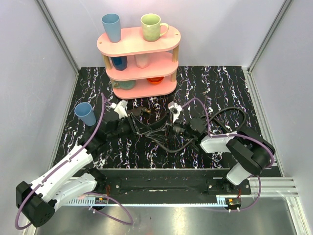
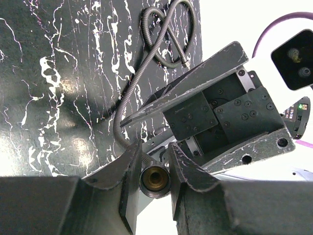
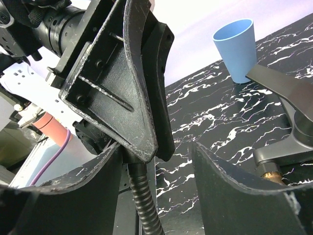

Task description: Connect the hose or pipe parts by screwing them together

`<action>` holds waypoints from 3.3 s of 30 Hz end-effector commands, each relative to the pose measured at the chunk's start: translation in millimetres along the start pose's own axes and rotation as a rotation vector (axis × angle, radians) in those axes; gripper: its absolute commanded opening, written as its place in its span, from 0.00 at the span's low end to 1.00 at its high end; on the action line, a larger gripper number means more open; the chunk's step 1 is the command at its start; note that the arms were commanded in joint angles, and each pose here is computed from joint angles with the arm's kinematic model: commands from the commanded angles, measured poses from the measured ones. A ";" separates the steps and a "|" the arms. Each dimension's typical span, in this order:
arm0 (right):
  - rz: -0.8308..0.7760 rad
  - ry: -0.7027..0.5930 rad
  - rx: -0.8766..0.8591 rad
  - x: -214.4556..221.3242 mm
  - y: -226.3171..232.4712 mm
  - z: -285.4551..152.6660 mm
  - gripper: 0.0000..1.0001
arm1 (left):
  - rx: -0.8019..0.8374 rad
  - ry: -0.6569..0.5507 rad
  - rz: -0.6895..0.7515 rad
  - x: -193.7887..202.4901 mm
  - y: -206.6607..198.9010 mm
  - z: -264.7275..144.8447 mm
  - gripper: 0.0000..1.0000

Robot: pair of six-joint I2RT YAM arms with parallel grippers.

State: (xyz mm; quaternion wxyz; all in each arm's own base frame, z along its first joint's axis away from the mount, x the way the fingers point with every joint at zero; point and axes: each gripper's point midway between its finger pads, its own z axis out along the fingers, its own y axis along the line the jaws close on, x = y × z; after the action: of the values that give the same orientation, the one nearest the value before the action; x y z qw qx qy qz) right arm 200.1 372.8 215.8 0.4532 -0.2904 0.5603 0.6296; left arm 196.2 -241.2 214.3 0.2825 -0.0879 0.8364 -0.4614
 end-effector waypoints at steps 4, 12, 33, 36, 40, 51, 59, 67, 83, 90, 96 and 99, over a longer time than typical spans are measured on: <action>-0.068 -0.093 -0.123 -28.1 24.7 5.3 0.59 | 0.081 -0.038 -0.001 -8.8 -20.1 -6.3 0.00; -0.076 -0.126 -0.155 -35.4 34.9 2.1 0.15 | 0.096 -0.042 -0.021 -6.8 -19.7 -7.1 0.00; -0.095 -0.154 -0.109 -37.1 35.6 -9.4 0.00 | 0.036 -0.089 0.033 -14.4 -15.9 -24.9 0.56; -0.092 -0.150 -0.104 -34.5 35.1 -11.3 0.00 | 0.027 -0.093 0.041 -15.6 -15.4 -26.8 0.55; -0.087 -0.150 -0.105 -34.9 35.9 -11.7 0.00 | 0.029 -0.089 0.049 -14.5 -15.4 -28.0 0.54; -0.087 -0.142 -0.126 -37.2 39.4 -8.9 0.00 | 0.026 -0.067 0.052 -12.2 -14.8 -23.9 0.45; -0.049 -0.132 -0.136 -40.6 39.1 -2.4 0.14 | 0.046 -0.047 0.058 -10.2 -19.7 -22.7 0.00; -0.040 -0.176 -0.105 -55.7 35.8 3.0 0.56 | 0.044 -0.074 0.028 -13.7 -19.9 -25.0 0.00; -0.002 -0.117 -0.162 -36.8 39.2 1.8 0.49 | 0.048 -0.087 0.016 -15.0 -19.7 -24.9 0.00; -0.015 -0.149 -0.134 -40.7 38.5 -2.8 0.00 | 0.040 -0.101 0.006 -16.1 -16.2 -24.4 0.07; -0.055 -0.190 -0.093 -48.3 38.4 -11.3 0.00 | -0.080 -0.198 0.032 -33.8 -0.1 -35.0 0.87; -0.083 -0.210 -0.039 -49.5 32.7 -18.4 0.00 | -0.163 -0.242 0.087 -48.0 7.0 -40.8 0.89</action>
State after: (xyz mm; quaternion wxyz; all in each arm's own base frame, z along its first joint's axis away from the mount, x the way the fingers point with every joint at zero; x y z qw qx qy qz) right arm 188.2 362.1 216.2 0.4213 -0.2507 0.5773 0.6530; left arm 194.4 -209.6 215.9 0.3225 -0.1234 0.8429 -0.4126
